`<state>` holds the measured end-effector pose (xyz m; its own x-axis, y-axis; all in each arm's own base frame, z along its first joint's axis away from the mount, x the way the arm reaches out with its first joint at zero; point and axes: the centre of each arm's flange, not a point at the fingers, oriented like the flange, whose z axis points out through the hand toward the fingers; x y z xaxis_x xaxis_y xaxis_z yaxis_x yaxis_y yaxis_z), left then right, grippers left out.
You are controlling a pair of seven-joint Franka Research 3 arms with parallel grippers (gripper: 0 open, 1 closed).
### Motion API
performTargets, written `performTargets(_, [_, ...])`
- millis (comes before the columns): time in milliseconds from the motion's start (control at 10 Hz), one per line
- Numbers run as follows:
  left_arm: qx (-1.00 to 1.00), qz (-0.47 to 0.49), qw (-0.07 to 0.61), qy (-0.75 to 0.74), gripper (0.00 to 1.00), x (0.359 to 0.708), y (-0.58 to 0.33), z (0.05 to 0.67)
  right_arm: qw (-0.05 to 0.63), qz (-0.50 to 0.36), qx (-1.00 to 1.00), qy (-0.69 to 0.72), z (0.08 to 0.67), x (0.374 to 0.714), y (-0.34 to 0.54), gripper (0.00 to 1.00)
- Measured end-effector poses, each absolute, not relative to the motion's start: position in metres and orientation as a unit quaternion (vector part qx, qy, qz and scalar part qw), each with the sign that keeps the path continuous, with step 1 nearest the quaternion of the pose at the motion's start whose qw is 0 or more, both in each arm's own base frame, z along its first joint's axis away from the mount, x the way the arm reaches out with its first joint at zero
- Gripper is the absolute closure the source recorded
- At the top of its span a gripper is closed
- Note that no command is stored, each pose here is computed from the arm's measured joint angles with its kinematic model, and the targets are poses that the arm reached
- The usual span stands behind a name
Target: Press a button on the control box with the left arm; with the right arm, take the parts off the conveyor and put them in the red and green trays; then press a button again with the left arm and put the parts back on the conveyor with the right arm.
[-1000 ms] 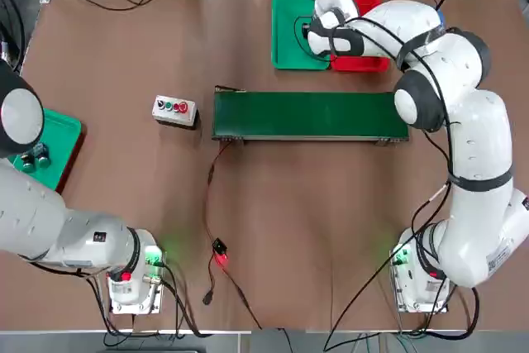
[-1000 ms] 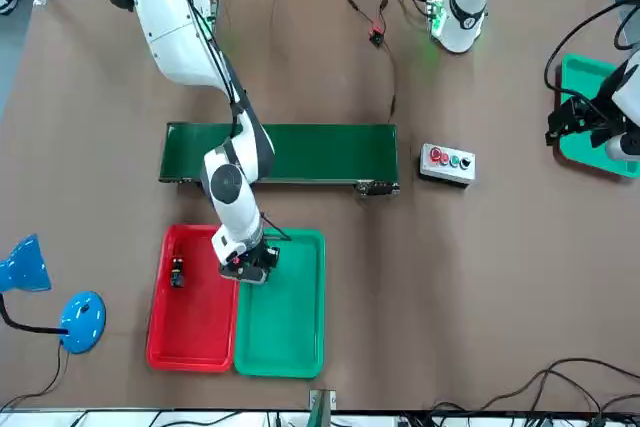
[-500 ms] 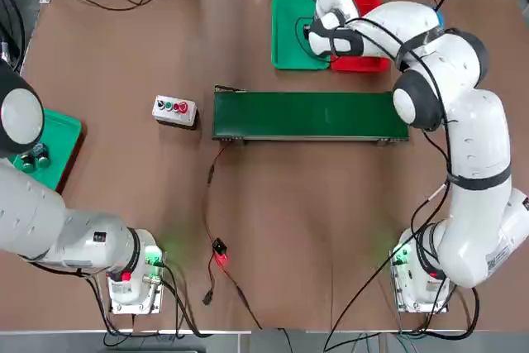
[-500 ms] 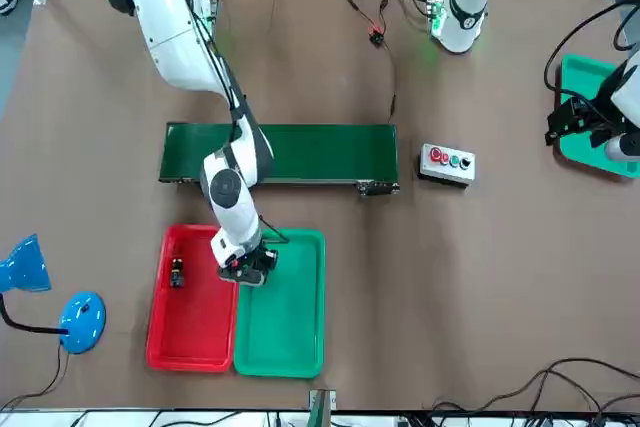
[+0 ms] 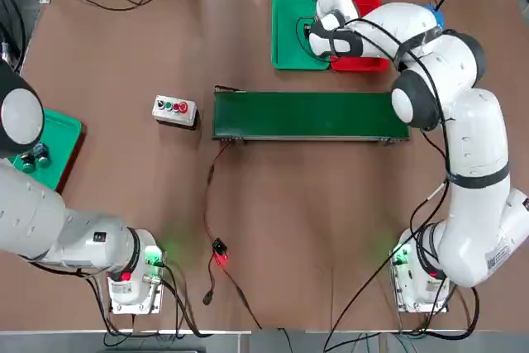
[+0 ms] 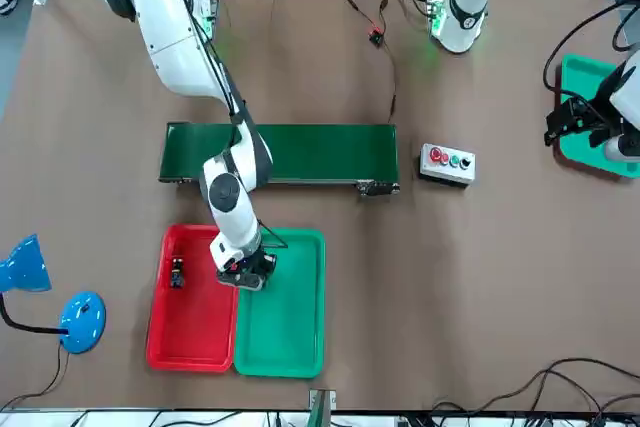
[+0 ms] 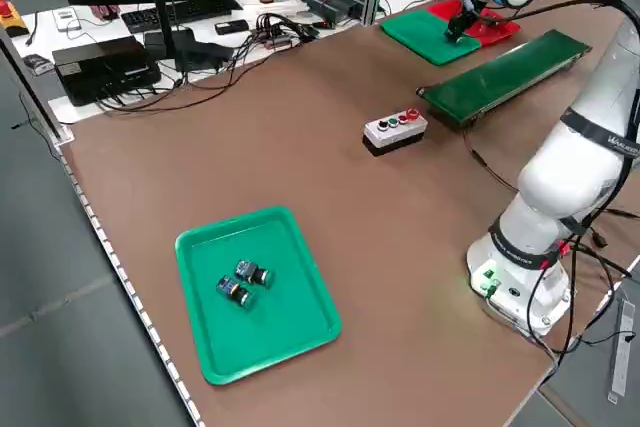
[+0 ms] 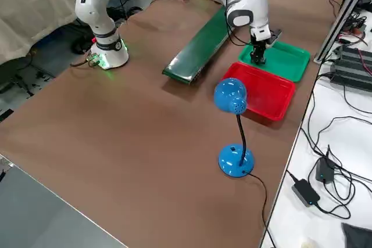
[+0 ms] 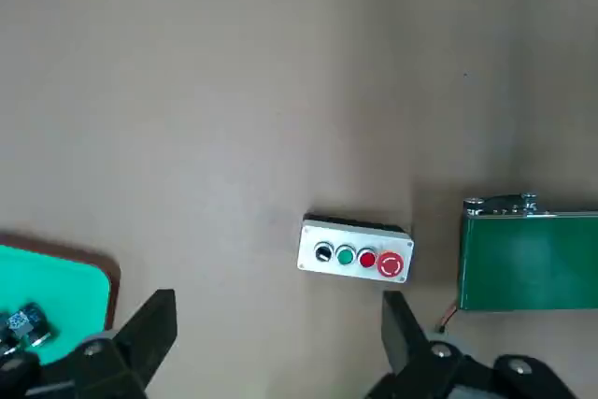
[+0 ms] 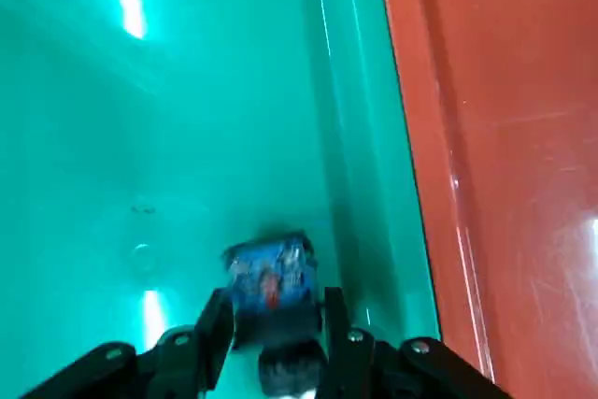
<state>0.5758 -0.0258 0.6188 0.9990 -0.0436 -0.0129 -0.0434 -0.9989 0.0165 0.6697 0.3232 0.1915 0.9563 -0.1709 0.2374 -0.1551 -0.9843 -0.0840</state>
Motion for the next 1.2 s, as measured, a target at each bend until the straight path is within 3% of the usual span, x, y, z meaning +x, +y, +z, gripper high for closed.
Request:
performTargets(100, [1.0, -0.007, 0.008, -0.022, 0.03, 0.576, -0.026, 0.618, 0.032, -0.123, -0.989, 0.082, 0.191, 0.67, 0.323, 0.48])
performTargets(400, [1.0, 0.002, 0.008, -0.022, 0.03, 0.577, -0.027, 0.621, 0.026, -0.133, -0.99, 0.048, 0.196, 0.676, 0.317, 0.04])
performTargets(500, [1.0, 0.004, 0.008, -0.022, 0.03, 0.577, -0.027, 0.621, 0.028, -0.141, -0.989, 0.045, 0.204, 0.685, 0.308, 0.0])
performTargets(800, [1.0, 0.013, 0.009, -0.022, 0.03, 0.572, -0.026, 0.62, 0.036, -0.165, -0.984, 0.064, 0.249, 0.707, 0.28, 0.0])
performTargets(1200, [1.0, 0.018, 0.009, -0.022, 0.02, 0.571, -0.027, 0.62, 0.015, -0.132, -0.989, 0.068, 0.343, 0.715, 0.225, 0.0])
